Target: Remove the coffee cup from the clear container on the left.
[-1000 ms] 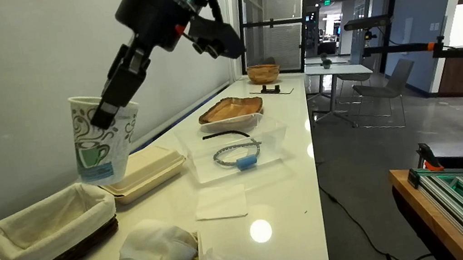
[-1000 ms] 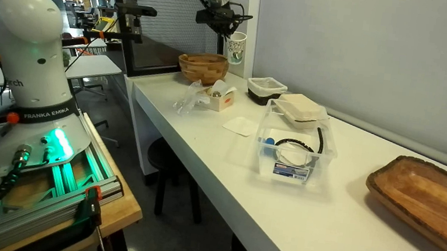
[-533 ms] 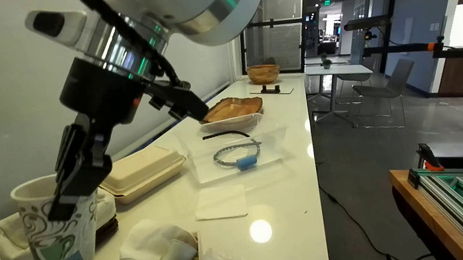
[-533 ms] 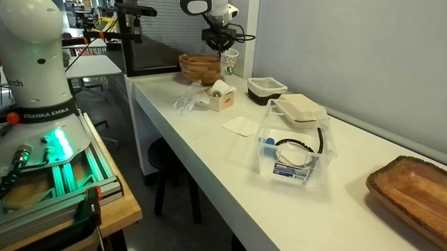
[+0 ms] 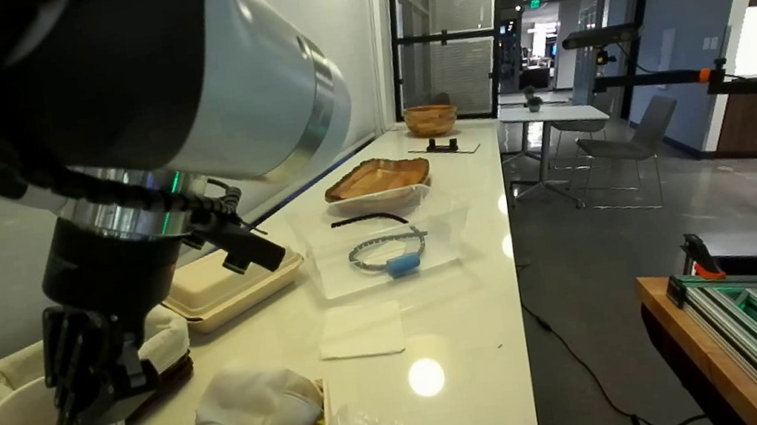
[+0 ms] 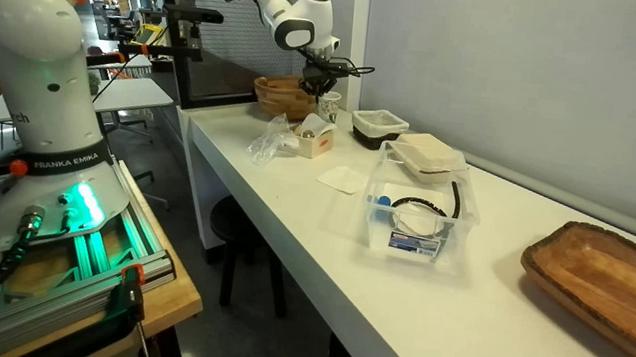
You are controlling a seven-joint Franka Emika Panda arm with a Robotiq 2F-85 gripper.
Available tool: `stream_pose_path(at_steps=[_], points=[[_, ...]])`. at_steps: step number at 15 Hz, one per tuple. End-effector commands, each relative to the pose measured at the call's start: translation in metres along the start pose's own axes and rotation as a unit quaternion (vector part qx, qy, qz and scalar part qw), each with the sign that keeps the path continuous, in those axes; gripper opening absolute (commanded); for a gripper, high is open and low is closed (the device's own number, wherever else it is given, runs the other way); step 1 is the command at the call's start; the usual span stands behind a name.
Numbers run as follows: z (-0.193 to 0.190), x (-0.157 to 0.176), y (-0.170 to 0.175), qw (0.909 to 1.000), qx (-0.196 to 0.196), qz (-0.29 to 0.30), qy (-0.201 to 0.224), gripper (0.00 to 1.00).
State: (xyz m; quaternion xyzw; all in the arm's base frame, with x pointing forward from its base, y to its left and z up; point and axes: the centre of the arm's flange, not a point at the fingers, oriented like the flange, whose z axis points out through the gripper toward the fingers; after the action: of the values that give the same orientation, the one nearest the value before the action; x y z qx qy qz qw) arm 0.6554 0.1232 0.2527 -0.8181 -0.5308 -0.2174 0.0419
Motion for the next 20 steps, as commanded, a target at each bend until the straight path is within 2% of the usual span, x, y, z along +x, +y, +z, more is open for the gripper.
stream_pose_path(at_steps=[1, 2, 4, 6, 7, 9, 11, 12, 13, 16, 18, 20], points=[[0.02, 0.0, 0.016, 0.9956, 0.0, -0.093, -0.001, 0.29], [0.017, 0.005, 0.017, 0.9937, -0.001, -0.112, 0.002, 0.3], [-0.001, 0.016, 0.017, 0.9908, -0.007, -0.135, 0.007, 0.44], [-0.029, 0.029, 0.016, 0.992, -0.015, -0.125, 0.004, 0.59], [-0.045, 0.034, 0.017, 0.9931, -0.026, -0.114, -0.002, 0.66], [-0.083, 0.042, 0.019, 0.9976, -0.053, -0.043, -0.013, 0.81], [-0.126, 0.04, 0.026, 0.9967, -0.076, 0.02, -0.022, 0.96], [-0.145, 0.036, 0.028, 0.9947, -0.087, 0.046, -0.028, 0.99], [-0.165, 0.029, 0.028, 0.9934, -0.081, 0.073, -0.034, 1.0], [-0.214, 0.004, 0.011, 0.9871, -0.04, 0.144, -0.057, 1.0], [-0.24, -0.015, -0.005, 0.9787, -0.018, 0.187, -0.082, 1.0], [-0.269, -0.035, -0.018, 0.9667, 0.001, 0.234, -0.104, 1.0]])
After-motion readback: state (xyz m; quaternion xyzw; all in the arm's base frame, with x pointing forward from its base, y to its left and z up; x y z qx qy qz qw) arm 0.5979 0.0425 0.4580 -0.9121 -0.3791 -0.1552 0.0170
